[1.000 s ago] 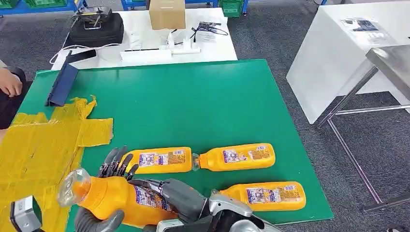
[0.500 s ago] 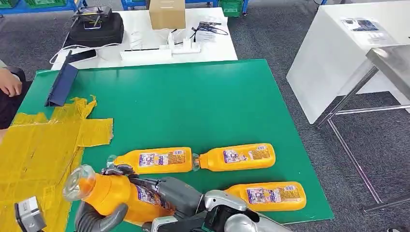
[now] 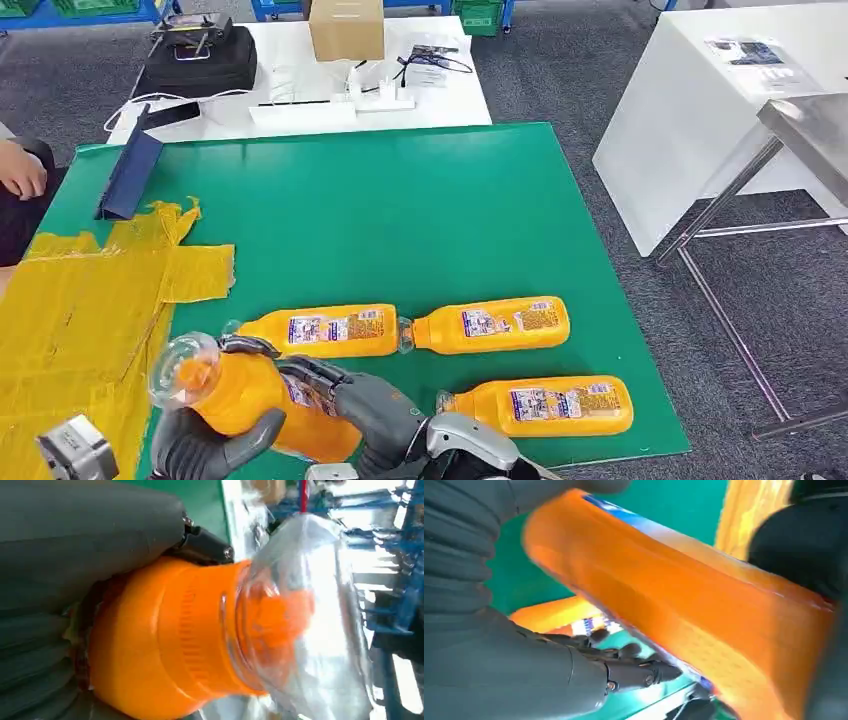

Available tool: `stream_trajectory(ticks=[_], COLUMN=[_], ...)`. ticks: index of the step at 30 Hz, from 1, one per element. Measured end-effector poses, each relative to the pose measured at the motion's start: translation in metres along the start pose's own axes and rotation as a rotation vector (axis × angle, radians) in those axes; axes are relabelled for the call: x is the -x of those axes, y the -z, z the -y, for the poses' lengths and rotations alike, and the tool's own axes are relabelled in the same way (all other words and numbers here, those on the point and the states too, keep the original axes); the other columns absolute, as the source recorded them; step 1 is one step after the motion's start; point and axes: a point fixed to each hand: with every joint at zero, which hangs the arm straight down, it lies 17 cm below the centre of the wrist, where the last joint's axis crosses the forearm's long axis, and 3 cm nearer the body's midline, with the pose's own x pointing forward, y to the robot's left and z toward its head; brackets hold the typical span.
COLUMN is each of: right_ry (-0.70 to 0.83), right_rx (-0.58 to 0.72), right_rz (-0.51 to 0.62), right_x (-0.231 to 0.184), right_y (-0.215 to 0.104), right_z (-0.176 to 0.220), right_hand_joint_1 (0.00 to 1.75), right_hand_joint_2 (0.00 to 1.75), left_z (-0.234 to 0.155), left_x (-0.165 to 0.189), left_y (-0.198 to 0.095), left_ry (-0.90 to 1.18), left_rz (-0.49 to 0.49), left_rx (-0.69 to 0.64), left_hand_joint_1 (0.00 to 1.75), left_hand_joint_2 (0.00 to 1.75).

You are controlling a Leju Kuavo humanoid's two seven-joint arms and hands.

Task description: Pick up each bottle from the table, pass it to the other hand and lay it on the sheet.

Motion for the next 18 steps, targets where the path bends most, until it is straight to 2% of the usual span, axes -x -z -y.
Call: stream_trajectory(ticks=[2, 4, 6, 10, 14, 18], right_ry=[0.004, 0.014, 0.021, 0.025, 0.021, -0.001], right_rx=[0.045, 0.087, 0.098, 0.117, 0.136, 0.131], right_rz=[-0.006, 0.037, 0.040, 0.017, 0.004, -0.013], right_x=[-0.006, -0.008, 0.004, 0.014, 0.017, 0.027], right_y=[-0.002, -0.018, -0.036, -0.047, -0.055, -0.063], right_z=[0.012, 0.015, 0.011, 0.013, 0.019, 0.019], right_hand_joint_1=[0.00, 0.00, 0.00, 0.00, 0.00, 0.00], right_hand_joint_2=[1.75, 1.75, 1.75, 1.75, 1.75, 1.75], left_z=[-0.014, -0.033, -0.050, -0.066, -0.112, -0.144], left_x=[-0.009, -0.019, -0.022, -0.028, -0.040, -0.019], left_y=[0.018, 0.025, 0.025, 0.026, 0.036, 0.049], left_ry=[0.258, 0.433, 0.459, 0.531, 0.939, 1.376], left_rz=[0.027, 0.066, 0.076, 0.093, 0.122, 0.067], left_rx=[-0.056, -0.106, -0.145, -0.202, -0.305, -0.262], left_hand_joint_1=[1.75, 1.75, 1.75, 1.75, 1.75, 1.75], left_hand_joint_2=[1.75, 1.75, 1.75, 1.75, 1.75, 1.75])
